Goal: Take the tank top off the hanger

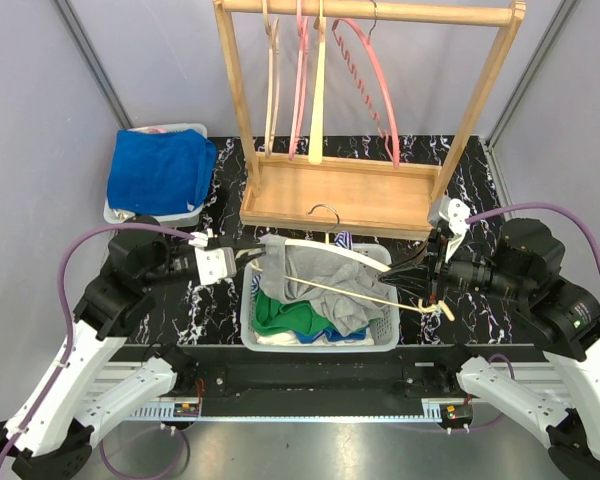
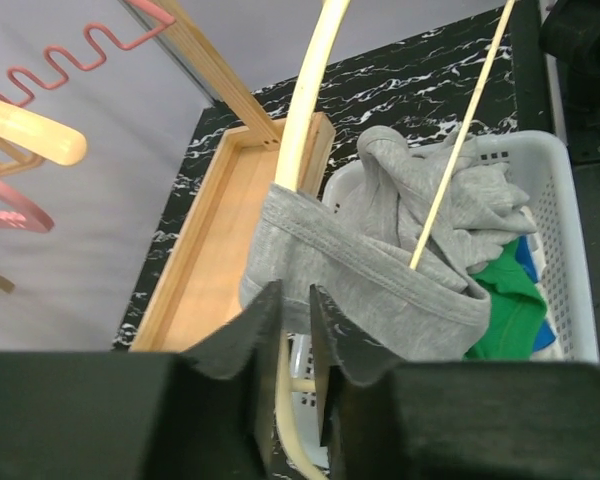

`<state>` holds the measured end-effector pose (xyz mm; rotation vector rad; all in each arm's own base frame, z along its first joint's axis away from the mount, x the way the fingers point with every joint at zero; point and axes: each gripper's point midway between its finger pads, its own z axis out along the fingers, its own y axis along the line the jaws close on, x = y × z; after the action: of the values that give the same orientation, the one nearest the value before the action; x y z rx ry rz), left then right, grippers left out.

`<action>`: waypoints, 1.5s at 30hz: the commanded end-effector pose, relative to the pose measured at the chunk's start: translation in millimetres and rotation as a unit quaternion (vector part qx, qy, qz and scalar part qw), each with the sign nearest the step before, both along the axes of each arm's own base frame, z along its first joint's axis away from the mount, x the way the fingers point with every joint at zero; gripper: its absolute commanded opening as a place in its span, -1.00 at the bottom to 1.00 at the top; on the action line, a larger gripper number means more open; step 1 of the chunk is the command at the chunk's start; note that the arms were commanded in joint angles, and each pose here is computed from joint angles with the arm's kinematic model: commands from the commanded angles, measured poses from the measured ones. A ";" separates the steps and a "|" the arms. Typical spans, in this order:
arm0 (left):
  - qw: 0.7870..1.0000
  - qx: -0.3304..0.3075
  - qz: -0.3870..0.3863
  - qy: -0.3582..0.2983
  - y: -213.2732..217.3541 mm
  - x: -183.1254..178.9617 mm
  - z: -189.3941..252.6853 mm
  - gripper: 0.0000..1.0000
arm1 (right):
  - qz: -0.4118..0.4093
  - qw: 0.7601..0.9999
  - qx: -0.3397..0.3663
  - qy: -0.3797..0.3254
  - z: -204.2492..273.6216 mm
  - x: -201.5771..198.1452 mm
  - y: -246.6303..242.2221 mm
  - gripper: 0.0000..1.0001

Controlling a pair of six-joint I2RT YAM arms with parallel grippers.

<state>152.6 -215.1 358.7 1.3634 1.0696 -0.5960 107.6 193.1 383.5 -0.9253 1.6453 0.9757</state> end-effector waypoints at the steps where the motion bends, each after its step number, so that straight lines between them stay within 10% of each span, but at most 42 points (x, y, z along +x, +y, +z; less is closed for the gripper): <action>1: 0.999 -0.024 0.003 -0.021 -3.0 5.3 12.2 -0.68 | 0.003 0.999 0.027 -0.041 27.9 -0.5 0.4 -1.00; 13: 0.998 -0.043 0.025 -0.044 0.2 13.0 24.3 -0.07 | 0.019 0.999 0.031 -0.029 26.9 -5.3 3.7 -1.00; 22: 0.999 -0.036 0.022 -0.021 -0.9 12.6 6.2 -0.31 | 0.021 0.998 0.040 -0.039 35.6 -8.7 2.5 -1.00; 30: 0.999 -0.037 0.025 -0.021 -0.8 14.8 5.7 -1.00 | 0.023 0.999 0.037 -0.033 32.1 -9.5 2.7 -1.00; 45: 0.998 -0.044 0.034 -0.025 6.2 10.5 14.1 -0.83 | 0.003 1.000 0.020 -0.017 23.7 -12.1 -6.4 -1.00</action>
<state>160.6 -214.6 354.8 1.2976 1.0677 -0.5913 101.5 192.2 387.2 -0.9265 1.6498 0.9987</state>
